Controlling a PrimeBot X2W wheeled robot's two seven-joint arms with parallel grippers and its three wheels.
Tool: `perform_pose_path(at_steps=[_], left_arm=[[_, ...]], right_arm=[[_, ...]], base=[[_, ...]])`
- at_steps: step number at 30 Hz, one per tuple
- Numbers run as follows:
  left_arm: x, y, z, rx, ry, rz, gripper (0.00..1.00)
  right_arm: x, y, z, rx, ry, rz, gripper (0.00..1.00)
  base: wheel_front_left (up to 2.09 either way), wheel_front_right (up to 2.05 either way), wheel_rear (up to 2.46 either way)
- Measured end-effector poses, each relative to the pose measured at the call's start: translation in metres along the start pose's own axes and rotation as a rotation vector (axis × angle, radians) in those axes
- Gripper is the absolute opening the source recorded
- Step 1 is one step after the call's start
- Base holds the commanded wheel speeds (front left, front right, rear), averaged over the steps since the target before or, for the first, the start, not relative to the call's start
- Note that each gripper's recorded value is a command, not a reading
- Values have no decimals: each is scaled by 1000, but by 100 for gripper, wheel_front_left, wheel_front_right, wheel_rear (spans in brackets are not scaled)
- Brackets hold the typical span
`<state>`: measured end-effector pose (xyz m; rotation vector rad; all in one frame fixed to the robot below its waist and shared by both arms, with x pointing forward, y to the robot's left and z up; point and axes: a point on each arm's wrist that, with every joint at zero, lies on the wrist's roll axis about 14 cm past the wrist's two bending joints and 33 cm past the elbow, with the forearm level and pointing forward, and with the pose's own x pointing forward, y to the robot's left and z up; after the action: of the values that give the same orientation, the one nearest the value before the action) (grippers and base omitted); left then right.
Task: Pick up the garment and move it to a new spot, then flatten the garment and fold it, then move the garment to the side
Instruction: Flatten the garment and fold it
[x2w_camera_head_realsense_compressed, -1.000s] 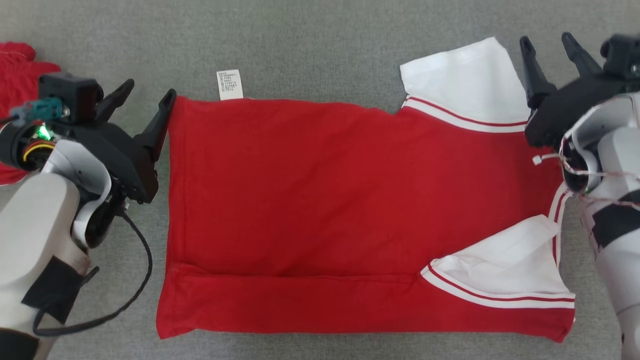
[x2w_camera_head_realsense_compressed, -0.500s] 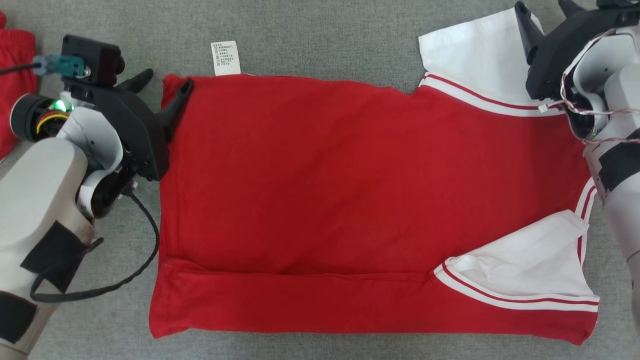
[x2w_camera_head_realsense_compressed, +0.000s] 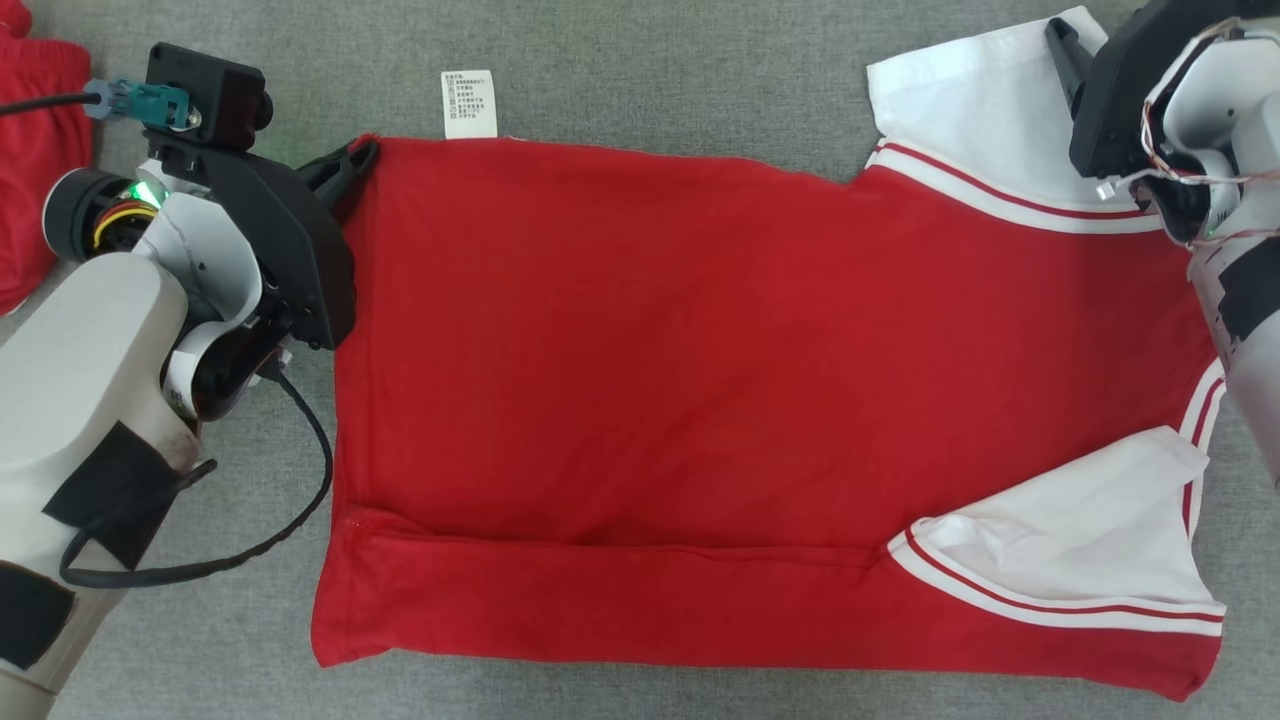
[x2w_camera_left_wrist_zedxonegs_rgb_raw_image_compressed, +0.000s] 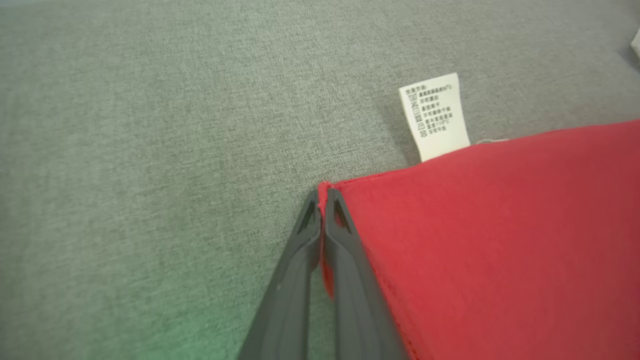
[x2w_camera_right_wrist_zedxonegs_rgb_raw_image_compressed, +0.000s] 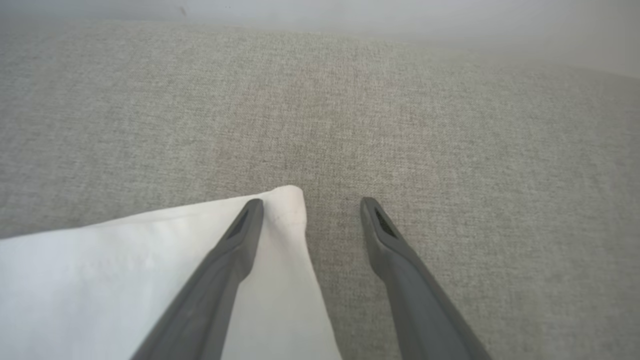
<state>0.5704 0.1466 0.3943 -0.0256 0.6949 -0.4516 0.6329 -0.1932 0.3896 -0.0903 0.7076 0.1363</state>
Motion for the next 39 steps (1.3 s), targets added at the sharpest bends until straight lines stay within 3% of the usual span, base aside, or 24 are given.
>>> perform_pose_path(at_steps=[1,2,3,4,9,15,25,39], left_arm=[[0,0,0,-3,-3,-2,0],[0,0,1,-3,-9,-4,0],[0,0,1,-3,-9,-4,0],[-1,0,1,-2,-17,-6,0],[-2,-2,8,0,-56,-8,0],[-12,-3,24,4,-154,4,0],[-36,-12,36,2,-306,23,0],[-79,-39,-2,27,-413,56,0]], right_arm=[[1,1,1,-3,4,0,100],[2,1,0,-4,16,0,89],[2,1,0,-4,16,0,55],[3,6,-3,11,60,10,0],[2,13,5,21,64,24,0],[-16,7,51,-17,-180,8,0],[-56,6,52,2,-377,20,0],[-125,14,-10,90,-548,97,0]], base=[[0,0,0],[0,0,0],[0,0,0],[0,0,0],[0,0,0],[0,0,0],[0,0,0],[0,0,0]])
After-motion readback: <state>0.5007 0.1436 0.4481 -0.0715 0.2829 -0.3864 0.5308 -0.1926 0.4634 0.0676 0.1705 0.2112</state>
